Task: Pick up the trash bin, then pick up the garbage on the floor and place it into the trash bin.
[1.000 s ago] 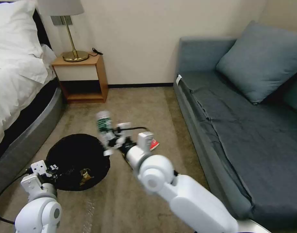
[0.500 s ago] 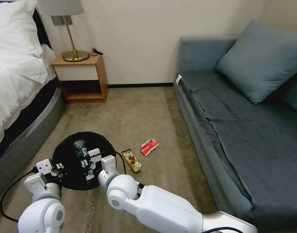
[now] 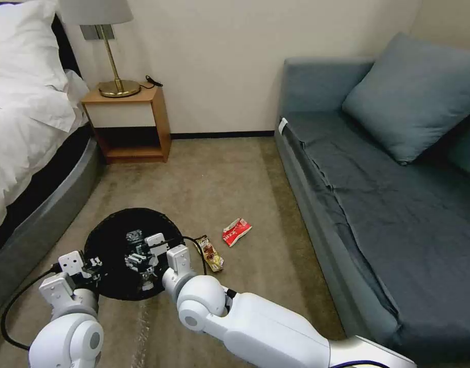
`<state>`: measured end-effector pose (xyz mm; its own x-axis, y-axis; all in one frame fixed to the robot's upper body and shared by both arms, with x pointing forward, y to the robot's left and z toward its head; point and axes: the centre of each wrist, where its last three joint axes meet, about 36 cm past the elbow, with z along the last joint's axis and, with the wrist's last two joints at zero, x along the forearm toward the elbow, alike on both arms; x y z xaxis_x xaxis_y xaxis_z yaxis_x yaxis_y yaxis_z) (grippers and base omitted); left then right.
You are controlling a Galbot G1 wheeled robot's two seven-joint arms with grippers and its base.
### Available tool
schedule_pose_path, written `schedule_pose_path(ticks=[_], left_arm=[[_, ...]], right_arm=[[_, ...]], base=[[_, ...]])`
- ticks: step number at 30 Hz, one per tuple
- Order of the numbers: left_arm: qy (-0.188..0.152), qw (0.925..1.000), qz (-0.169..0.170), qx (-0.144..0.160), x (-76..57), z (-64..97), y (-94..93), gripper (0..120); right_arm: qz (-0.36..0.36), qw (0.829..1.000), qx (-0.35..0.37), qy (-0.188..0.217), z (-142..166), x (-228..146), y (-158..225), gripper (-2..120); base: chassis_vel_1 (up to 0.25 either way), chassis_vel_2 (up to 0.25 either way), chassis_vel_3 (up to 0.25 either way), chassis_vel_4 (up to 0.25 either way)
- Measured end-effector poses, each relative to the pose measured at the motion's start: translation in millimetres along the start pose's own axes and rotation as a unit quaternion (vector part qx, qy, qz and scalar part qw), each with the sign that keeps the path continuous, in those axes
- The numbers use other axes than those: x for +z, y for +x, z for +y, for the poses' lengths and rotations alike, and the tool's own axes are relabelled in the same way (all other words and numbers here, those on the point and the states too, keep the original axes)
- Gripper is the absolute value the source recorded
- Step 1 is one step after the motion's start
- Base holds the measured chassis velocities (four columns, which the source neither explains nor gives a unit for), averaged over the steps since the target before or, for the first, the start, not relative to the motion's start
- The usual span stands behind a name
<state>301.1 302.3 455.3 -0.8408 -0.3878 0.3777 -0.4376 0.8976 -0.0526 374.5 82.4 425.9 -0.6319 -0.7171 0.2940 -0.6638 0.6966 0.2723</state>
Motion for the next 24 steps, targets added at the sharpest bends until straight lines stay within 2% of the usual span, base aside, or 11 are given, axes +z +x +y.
schedule_pose_path(ticks=[2, 4, 11, 14, 15, 16, 17, 21, 22, 23, 24], left_arm=[[0.000, 1.0000, 0.000, -0.002, -0.1, 1.6, 0.0, 3], [-0.001, 1.0000, 0.000, -0.003, -0.1, 2.4, -0.2, 3], [0.000, 1.0000, -0.001, -0.003, -0.6, 2.7, -1.3, 3], [-0.002, 1.0000, 0.000, -0.008, 0.5, 6.3, -5.2, 3], [-0.002, 0.9999, -0.001, -0.016, 1.2, 10.3, -9.1, 3], [-0.001, 0.9998, -0.003, -0.018, 1.0, 11.4, -10.3, 3], [-0.001, 0.9998, -0.003, -0.018, 1.0, 11.4, -10.3, 3], [0.004, 0.9995, -0.014, -0.029, -0.9, 16.0, -13.3, 3], [0.006, 0.9994, -0.016, -0.031, -1.3, 16.9, -13.8, 3], [0.006, 0.9994, -0.016, -0.031, -1.3, 16.9, -13.8, 3], [0.007, 0.9992, -0.019, -0.033, -1.6, 18.0, -14.4, 3]], right_arm=[[-0.012, 1.000, -0.001, -0.004, 0.0, -7.2, 3.7, 97], [-0.020, 1.000, -0.002, -0.007, -0.8, -13.1, 6.7, 99], [-0.059, 0.998, -0.008, -0.025, -6.2, -39.6, 21.9, 100], [-0.102, 0.994, -0.002, -0.041, -20.0, -65.9, 38.1, 100], [-0.172, 0.984, 0.018, -0.037, -52.0, -91.2, 59.8, 100], [-0.203, 0.978, 0.025, -0.026, -64.6, -96.8, 68.7, 100], [-0.203, 0.978, 0.025, -0.026, -64.6, -96.8, 68.7, 100], [-0.341, 0.935, 0.085, 0.053, -126.5, -99.8, 126.6, 100], [-0.356, 0.926, 0.105, 0.068, -134.7, -98.1, 144.5, 100], [-0.356, 0.926, 0.105, 0.068, -134.7, -98.1, 144.5, 100], [-0.367, 0.917, 0.133, 0.085, -139.7, -93.9, 167.1, 100]], base=[[0.000, 0.000, 0.000, 0.000], [0.000, 0.000, 0.000, 0.000], [0.000, 0.000, 0.000, 0.000], [0.000, 0.000, 0.000, 0.000], [0.000, 0.000, 0.000, 0.000], [0.000, 0.000, 0.000, 0.000], [0.000, 0.000, 0.000, 0.000], [0.000, 0.000, 0.000, 0.000], [0.000, 0.000, 0.000, 0.000], [0.000, 0.000, 0.000, 0.000], [0.000, 0.000, 0.000, 0.000]])
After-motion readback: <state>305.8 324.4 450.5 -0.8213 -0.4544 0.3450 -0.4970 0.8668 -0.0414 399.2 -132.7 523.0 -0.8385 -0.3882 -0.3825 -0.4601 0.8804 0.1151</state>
